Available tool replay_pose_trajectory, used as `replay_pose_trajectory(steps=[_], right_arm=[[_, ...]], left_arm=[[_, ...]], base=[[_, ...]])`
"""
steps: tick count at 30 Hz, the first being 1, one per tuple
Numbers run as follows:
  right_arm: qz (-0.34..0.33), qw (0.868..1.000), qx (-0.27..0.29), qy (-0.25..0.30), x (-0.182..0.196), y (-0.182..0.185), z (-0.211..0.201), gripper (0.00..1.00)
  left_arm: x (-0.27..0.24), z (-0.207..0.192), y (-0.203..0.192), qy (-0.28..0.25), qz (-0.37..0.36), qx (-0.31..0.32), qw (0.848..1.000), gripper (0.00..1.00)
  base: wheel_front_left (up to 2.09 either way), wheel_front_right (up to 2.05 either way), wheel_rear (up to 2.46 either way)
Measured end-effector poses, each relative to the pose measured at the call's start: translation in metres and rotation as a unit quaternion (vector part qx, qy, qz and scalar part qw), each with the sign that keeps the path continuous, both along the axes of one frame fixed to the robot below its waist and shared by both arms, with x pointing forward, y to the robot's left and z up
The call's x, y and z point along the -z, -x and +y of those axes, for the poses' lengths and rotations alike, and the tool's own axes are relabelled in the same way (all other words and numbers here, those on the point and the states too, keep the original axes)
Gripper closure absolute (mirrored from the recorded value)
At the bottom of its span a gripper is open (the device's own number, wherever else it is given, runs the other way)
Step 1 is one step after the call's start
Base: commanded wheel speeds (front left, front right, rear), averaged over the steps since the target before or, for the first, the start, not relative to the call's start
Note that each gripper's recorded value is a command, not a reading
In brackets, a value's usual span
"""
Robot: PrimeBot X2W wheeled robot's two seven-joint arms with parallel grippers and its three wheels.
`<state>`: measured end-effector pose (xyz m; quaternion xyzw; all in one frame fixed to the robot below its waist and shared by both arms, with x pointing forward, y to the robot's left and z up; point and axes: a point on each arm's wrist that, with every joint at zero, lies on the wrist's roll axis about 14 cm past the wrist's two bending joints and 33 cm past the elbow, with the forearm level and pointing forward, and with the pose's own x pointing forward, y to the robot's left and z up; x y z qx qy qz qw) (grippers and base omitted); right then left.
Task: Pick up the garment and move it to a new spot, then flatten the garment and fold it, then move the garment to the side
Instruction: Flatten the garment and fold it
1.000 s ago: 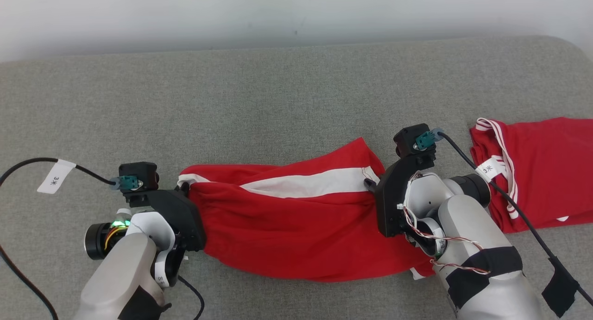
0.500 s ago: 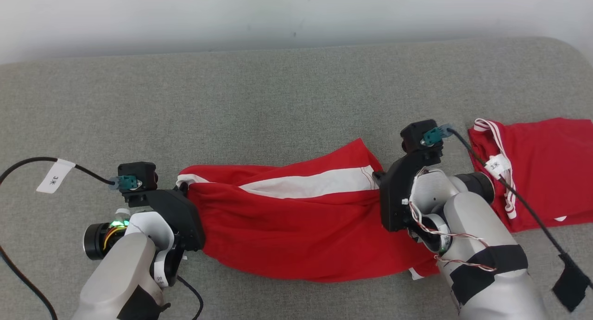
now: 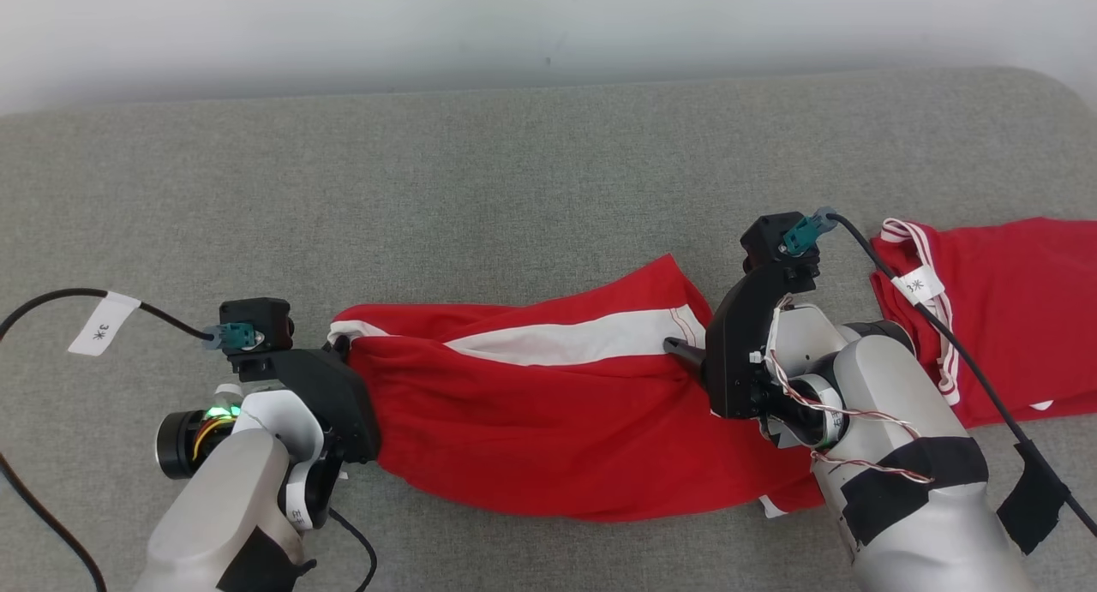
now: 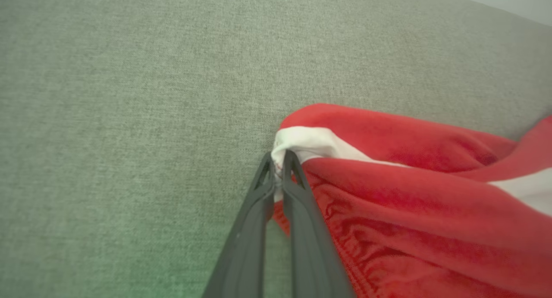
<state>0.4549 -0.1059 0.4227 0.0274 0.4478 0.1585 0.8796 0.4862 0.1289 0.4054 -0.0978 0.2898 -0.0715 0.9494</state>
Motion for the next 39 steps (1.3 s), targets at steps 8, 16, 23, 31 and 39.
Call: replay_pose_trajectory(steps=[8, 16, 23, 31, 39], right_arm=[[0.01, 1.0, -0.004, -0.004, 0.004, 0.002, 0.004, 0.7], [-0.009, 1.0, -0.009, -0.006, -0.001, -0.002, 0.008, 1.0], [-0.07, 0.997, -0.003, -0.008, -0.023, -0.018, 0.007, 1.0], [-0.215, 0.976, 0.015, -0.039, -0.087, -0.077, 0.008, 1.0], [-0.402, 0.91, 0.077, -0.069, -0.186, -0.166, -0.019, 1.0]], left_arm=[[0.001, 0.005, 0.001, 0.001, 0.002, -0.006, 1.0, 1.0], [-0.001, 0.006, 0.001, 0.001, -0.003, -0.008, 1.0, 1.0], [-0.022, 0.003, -0.011, 0.017, -0.054, -0.011, 0.998, 1.0], [-0.089, 0.009, -0.064, 0.113, -0.174, -0.06, 0.976, 1.0], [-0.171, 0.013, -0.135, 0.148, -0.275, -0.048, 0.949, 1.0]], base=[[0.0, 0.0, 0.0], [0.0, 0.0, 0.0], [0.0, 0.0, 0.0], [0.0, 0.0, 0.0], [0.0, 0.0, 0.0]])
